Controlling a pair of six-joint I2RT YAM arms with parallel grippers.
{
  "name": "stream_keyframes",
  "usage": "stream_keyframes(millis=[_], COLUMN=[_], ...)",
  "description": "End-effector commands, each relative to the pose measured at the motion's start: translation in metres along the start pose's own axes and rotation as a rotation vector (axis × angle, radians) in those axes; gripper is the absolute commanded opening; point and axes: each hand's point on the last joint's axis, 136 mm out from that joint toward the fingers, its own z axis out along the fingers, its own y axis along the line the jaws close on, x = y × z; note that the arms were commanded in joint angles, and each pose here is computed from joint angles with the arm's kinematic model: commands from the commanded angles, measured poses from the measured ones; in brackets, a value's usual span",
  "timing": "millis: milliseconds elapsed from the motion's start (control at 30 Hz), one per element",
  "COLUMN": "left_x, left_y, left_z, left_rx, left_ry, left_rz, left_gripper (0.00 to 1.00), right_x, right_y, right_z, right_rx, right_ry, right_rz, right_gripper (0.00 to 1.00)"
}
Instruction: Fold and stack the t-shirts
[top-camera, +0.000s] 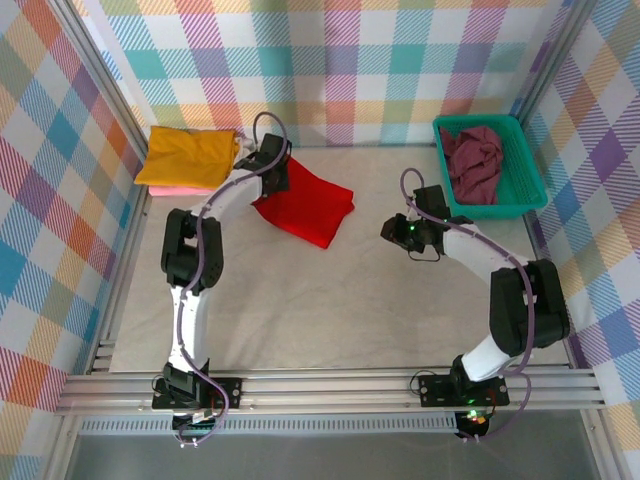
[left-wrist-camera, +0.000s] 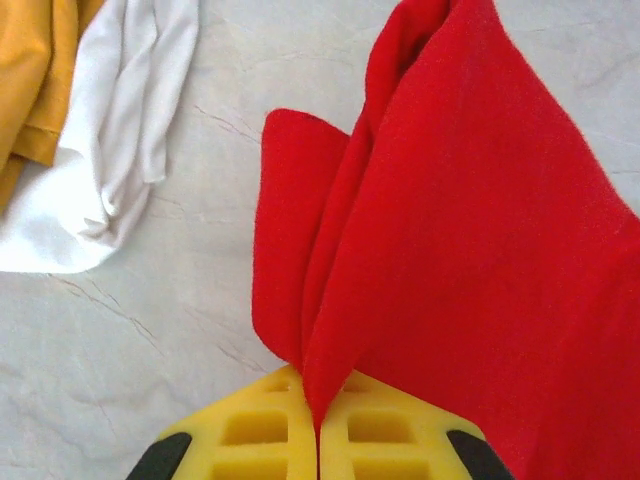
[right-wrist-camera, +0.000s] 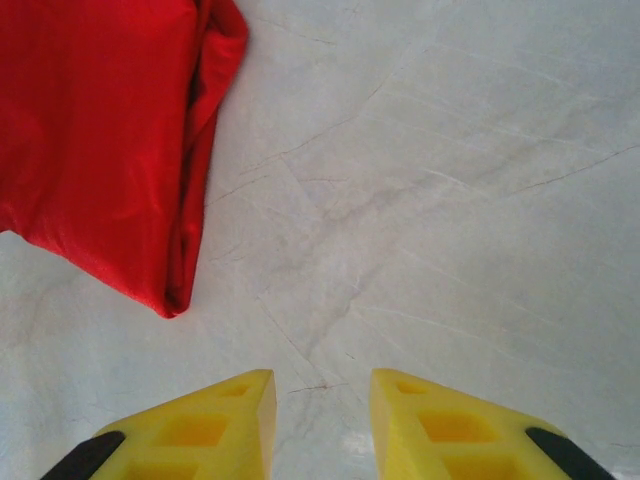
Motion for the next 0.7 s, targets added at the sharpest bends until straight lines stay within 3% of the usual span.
stream_keyframes(millis=[0,300,367,500,667], left_x=[-0.033,-0.095,-0.109,-0.137,-0.163], left_y=[0.022,0.042,0.046,0.055,0.076], left_z=[-0.001,-0.007,-0.015,-0.027,-0.037], left_rx=[-0.072,-0.027,-0.022,0.008,0.034], left_ry=[-0.06,-0.164,-0.198,-0.241,-0.291], left_rz=[0.017,-0.053,-0.048,-0.017,-0.001], left_gripper=[0.0,0.0,0.0,0.0,0.0], right_x=[-0.003,0.0,0.003,0.016,0.032], right_y=[0.002,0.02,0.038,0.074,0.109], right_z=[-0.011,-0.021,-0.03,-0.048,-0.06], right_rx=[-0.005,-0.072,-0.145,-0.318,-0.46], right_ry=[-0.011,-0.007,-0.03,-0.053,-0.045], right_rz=[-0.02,-0.086,-0.173,-0.312,-0.412], right_gripper=[0.3,0.33,0.41,0.68,0.77])
